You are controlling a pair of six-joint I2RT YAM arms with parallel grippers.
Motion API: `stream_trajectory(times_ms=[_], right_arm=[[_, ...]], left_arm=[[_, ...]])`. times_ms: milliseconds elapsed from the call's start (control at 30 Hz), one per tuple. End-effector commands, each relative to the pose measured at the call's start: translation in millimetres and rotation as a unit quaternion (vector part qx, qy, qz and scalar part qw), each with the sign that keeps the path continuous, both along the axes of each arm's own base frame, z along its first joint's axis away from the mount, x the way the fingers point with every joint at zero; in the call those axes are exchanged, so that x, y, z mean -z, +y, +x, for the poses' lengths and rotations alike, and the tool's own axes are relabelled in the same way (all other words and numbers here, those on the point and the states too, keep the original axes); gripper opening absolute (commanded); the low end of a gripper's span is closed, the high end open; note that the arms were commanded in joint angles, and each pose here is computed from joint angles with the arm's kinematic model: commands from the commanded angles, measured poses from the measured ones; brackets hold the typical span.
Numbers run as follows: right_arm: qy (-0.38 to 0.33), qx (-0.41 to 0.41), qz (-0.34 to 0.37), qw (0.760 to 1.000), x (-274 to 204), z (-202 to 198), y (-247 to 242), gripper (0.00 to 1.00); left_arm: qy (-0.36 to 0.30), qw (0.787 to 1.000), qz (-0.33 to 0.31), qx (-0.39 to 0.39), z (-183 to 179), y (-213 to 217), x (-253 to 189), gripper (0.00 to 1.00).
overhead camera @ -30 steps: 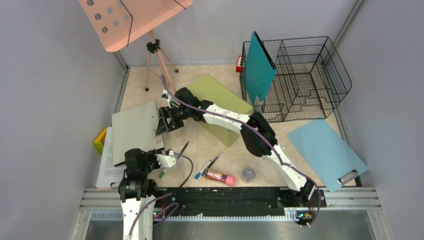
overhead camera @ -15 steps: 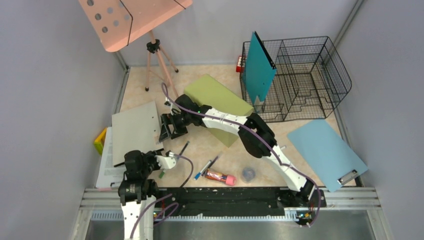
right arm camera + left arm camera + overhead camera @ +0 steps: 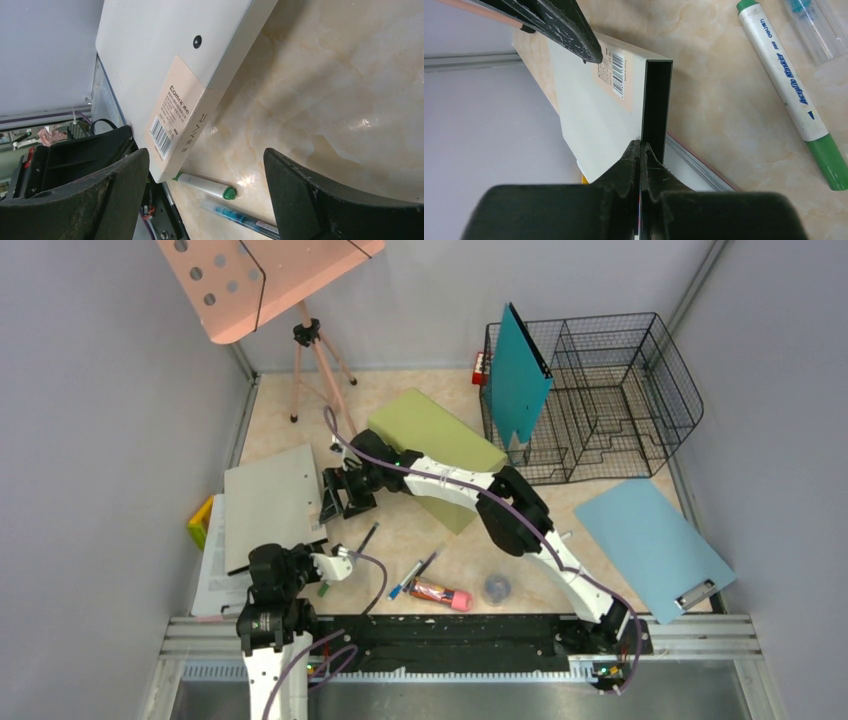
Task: Organize the desk
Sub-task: Pick up the folder from the corner of the board.
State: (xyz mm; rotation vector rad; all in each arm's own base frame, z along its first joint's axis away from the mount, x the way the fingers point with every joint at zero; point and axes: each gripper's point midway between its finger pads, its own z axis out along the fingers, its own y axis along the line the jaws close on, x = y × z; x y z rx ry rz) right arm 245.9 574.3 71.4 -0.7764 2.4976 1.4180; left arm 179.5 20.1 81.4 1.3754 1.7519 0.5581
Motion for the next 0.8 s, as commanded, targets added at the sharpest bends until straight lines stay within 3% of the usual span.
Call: stream_trajectory(times_ms=[0,367,767], right_arm=[[-0.014,-0.014,-0.013,1.000,3,-15,6,0.83],[-0.087,-0.019,-0.005,0.996,-33,-17,16,0.82],[-0.032,-0.014,-0.002,0.999,-14,-28,22,0.82]], left_arm=[[-0.042,0.999,0.003,0.014,5,-4,-19,0.00],[-0.044,0.999,0.004,0.015,3,-5,-16,0.00],[-0.049,0.999,0.002,0.014,3,-5,-18,0.00]])
